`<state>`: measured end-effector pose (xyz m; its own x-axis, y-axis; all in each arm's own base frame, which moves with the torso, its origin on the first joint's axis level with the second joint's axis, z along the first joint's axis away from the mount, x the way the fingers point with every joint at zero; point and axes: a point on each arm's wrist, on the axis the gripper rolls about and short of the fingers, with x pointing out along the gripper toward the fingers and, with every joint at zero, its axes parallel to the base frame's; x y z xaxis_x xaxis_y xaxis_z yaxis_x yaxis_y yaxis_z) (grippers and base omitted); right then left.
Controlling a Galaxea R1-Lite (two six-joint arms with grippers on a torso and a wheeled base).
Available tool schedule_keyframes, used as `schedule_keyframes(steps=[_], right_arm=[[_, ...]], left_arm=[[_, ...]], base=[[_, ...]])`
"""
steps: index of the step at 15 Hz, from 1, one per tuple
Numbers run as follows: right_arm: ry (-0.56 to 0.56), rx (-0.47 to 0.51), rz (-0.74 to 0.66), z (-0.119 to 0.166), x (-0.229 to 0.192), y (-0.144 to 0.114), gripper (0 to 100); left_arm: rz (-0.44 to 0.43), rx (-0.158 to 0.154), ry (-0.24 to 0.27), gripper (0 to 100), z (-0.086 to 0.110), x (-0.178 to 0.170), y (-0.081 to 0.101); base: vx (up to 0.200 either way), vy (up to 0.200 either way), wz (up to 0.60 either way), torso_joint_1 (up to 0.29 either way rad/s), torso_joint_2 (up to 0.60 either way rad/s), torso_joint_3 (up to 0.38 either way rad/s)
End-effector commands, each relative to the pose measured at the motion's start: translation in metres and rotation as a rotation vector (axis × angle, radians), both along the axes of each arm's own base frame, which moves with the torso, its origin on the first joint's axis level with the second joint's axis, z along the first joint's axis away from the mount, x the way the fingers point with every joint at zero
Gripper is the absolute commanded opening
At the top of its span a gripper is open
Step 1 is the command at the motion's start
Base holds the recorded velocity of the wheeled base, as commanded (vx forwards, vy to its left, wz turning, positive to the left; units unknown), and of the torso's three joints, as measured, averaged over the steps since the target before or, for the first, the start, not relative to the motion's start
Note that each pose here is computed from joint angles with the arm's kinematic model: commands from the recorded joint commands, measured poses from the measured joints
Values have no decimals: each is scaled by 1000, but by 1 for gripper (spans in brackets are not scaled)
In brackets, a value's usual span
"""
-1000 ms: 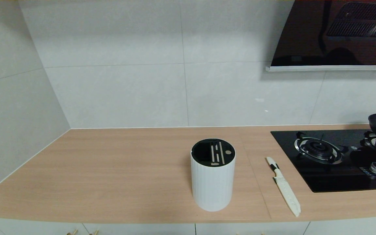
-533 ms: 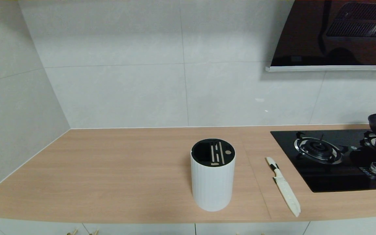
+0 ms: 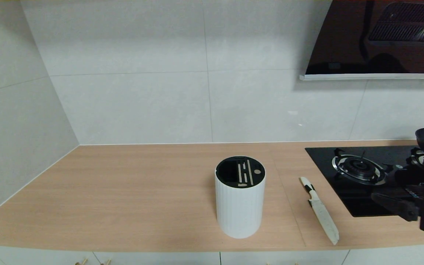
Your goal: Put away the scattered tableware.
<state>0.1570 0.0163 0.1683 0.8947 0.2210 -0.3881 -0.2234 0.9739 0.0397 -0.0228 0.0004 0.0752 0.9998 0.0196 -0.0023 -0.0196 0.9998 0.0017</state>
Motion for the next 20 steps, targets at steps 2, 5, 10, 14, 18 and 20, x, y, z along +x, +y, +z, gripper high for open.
schedule_keyframes(steps=[2, 5, 10, 14, 18, 20], right_arm=[[166, -54, -48, -65, 81, 10, 100], [185, -116, -97, -99, 107, 23, 100], [245, -154, -83, -136, 141, 43, 100], [283, -195, -117, -177, 151, 49, 100], [267, -177, -133, -193, 164, 50, 100], [275, -157, -147, -199, 170, 51, 100]], left_arm=[[0, 0, 1, 100, 0, 0, 0], [0, 0, 1, 100, 0, 0, 0], [0, 0, 1, 100, 0, 0, 0], [0, 0, 1, 100, 0, 0, 0], [0, 0, 1, 100, 0, 0, 0], [0, 0, 1, 100, 0, 0, 0]], base=[[0, 0, 0, 0, 0, 0], [0, 0, 0, 0, 0, 0], [0, 0, 0, 0, 0, 0], [0, 0, 0, 0, 0, 0], [0, 0, 0, 0, 0, 0], [0, 0, 0, 0, 0, 0]])
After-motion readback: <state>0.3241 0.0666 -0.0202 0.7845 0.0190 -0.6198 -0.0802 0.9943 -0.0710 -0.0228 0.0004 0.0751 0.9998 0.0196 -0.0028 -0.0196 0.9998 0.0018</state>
